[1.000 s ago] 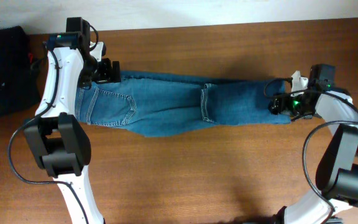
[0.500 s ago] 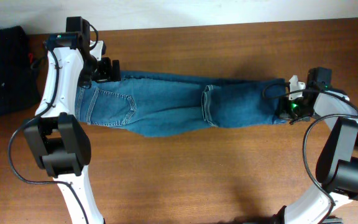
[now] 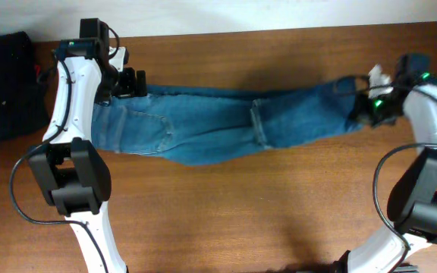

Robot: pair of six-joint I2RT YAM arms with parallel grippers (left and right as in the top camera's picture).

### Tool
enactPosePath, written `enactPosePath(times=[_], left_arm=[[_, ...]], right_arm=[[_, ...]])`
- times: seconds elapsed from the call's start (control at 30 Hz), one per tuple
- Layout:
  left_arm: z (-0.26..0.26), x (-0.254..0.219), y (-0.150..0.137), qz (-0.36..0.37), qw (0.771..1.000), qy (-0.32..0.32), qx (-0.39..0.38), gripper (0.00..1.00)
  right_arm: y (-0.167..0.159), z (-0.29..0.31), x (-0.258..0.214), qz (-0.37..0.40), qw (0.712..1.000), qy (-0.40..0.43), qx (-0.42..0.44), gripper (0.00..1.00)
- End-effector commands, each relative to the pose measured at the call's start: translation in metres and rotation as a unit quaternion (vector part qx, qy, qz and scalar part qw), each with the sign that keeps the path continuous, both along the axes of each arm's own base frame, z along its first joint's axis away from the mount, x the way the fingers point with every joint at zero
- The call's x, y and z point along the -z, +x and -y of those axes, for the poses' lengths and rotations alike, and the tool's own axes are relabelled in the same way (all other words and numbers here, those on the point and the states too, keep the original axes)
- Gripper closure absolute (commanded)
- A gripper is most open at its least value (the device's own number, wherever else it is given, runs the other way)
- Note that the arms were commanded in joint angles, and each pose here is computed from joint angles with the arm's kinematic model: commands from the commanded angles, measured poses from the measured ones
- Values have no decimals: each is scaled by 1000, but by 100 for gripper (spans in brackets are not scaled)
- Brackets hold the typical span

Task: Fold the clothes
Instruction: 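Fold the grasped right end leftward over onto the waistband half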

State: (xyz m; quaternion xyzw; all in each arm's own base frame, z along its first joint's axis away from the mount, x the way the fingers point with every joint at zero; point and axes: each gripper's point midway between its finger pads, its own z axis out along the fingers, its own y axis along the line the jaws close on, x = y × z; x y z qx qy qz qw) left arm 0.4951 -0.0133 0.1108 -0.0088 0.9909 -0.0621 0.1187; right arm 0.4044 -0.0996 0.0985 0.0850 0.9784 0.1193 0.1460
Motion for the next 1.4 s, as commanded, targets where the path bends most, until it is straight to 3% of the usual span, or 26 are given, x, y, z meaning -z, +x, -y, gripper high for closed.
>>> enactPosePath(times=[0.0,0.27,0.5,0.67,1.07,1.37], left_arm=[[5,-21,13,31,999,-20,4,1],[8,-81,22,82,996,-31,-3,1],[3,-101,20,95,995,-22,-7,1],[-15,-98,16,86,996,22,-24,1],[-84,-97,10,81,991,21,-103,1],[-116,-95,-1,68,988,23,-134,1]], right_arm=[[16,31,-48,52,998,-33,4,96],[33,0,-100,91,992,-55,-69,96],[56,-89,-136,124,986,-32,-106,96],[63,-164,-151,142,982,2,-124,96],[31,-330,-163,180,945,42,-270,96],[7,-400,-142,191,914,4,-359,96]])
